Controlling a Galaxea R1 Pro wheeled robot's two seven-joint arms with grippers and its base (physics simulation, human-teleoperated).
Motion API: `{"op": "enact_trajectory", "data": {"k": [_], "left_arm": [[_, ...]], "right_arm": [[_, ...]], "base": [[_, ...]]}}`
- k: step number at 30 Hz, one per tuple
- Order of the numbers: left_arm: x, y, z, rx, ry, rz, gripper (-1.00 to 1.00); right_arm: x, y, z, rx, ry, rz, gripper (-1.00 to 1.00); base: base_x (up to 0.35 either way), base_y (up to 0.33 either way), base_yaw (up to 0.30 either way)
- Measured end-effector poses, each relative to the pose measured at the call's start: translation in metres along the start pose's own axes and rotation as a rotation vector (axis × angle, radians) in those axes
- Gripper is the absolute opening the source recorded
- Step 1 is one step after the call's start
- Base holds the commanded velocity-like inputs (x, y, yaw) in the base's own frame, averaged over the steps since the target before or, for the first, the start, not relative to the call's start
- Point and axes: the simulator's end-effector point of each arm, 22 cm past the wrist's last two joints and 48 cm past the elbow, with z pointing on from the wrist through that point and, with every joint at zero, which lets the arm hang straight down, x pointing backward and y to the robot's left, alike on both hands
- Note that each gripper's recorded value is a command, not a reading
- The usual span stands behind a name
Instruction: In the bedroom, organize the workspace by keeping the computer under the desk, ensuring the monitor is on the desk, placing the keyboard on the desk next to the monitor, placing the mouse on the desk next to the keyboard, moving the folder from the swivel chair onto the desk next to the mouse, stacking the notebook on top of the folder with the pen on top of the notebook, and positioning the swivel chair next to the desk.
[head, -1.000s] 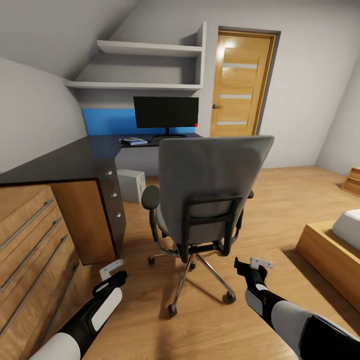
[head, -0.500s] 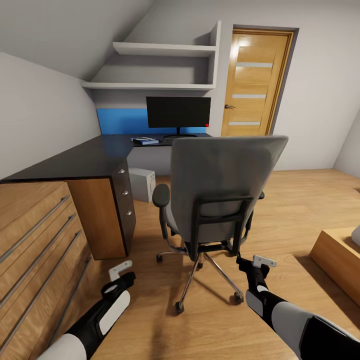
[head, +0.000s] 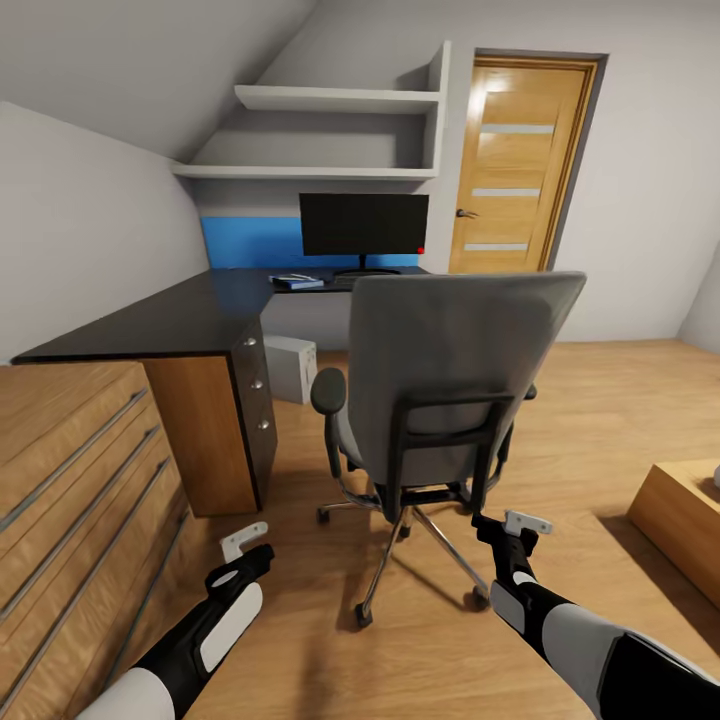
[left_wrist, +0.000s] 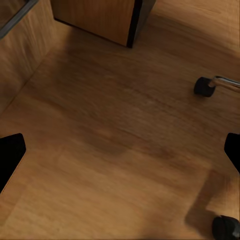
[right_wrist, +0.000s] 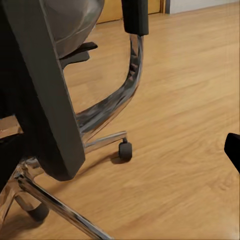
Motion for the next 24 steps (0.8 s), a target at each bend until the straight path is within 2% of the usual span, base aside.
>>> {"op": "enact_trajectory", "data": {"k": [13,15,16,19,24], "left_arm": [[0.003,-0.004,-0.002,0.009,-0.001,0.019,1.0],[0.003,-0.004,-0.002,0.009,-0.001,0.02,1.0],[0.003,-0.004,-0.002,0.009,-0.001,0.021,1.0],[0.003,-0.005,-0.002,0.011,0.0,0.021,1.0],[0.007,-0.011,-0.004,0.018,0.006,0.018,1.0]], "right_arm": [[0.0,0.0,0.0,0.0,-0.002,0.0,1.0],[0.0,-0.009,0.0,0.036,0.0,0.04,1.0],[0.0,-0.009,0.0,0.037,0.0,0.042,1.0],[0.0,0.0,0.0,-0.001,-0.002,0.0,1.0],[0.0,-0.004,0.0,0.019,0.0,0.022,1.0]], "base": [[0.0,0.0,0.259],[0.0,0.0,0.275],[0.0,0.0,0.275],[0.0,0.036,0.275],[0.0,0.1,0.253]]}}
